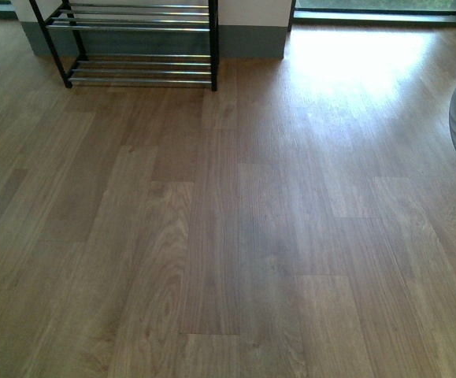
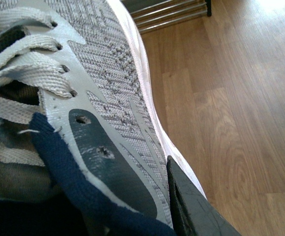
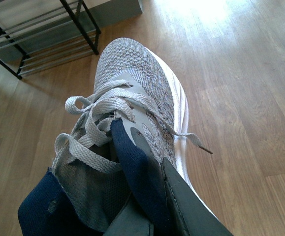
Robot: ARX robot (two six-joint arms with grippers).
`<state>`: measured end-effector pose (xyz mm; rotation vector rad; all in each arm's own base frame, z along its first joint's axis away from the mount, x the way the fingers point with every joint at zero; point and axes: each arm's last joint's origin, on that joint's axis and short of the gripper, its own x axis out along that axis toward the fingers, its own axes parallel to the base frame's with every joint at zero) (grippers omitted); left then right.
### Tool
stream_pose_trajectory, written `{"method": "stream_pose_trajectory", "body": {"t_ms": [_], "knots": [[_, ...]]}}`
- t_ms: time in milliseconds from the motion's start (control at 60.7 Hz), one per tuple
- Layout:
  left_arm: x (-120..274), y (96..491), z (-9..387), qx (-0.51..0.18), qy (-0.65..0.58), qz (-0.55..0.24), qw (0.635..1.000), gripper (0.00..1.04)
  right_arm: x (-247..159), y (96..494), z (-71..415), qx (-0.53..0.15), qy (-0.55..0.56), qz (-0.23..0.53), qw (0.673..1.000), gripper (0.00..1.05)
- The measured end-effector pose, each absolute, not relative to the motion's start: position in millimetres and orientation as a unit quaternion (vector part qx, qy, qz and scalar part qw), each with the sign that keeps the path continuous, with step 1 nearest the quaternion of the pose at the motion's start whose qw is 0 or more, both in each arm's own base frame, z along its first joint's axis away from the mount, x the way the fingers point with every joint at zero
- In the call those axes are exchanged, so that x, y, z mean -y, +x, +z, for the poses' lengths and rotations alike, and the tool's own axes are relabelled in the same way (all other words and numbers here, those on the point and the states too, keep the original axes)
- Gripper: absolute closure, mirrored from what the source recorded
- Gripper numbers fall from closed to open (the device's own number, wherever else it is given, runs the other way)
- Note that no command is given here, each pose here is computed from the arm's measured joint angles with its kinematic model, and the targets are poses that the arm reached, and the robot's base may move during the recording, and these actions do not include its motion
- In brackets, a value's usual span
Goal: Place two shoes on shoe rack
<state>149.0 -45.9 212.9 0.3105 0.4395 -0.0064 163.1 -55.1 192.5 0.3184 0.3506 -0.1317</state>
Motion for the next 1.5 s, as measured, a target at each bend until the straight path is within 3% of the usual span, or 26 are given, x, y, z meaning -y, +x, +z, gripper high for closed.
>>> {"method": "stream_pose_trajectory", "body": {"t_ms": [1499], "knots": [[46.3, 148.8, 211.0, -0.222, 0.152, -0.006, 0.963, 1.03, 54.9, 162.8, 191.8, -0.175, 0.159, -0.064, 0.97, 1.03]]}}
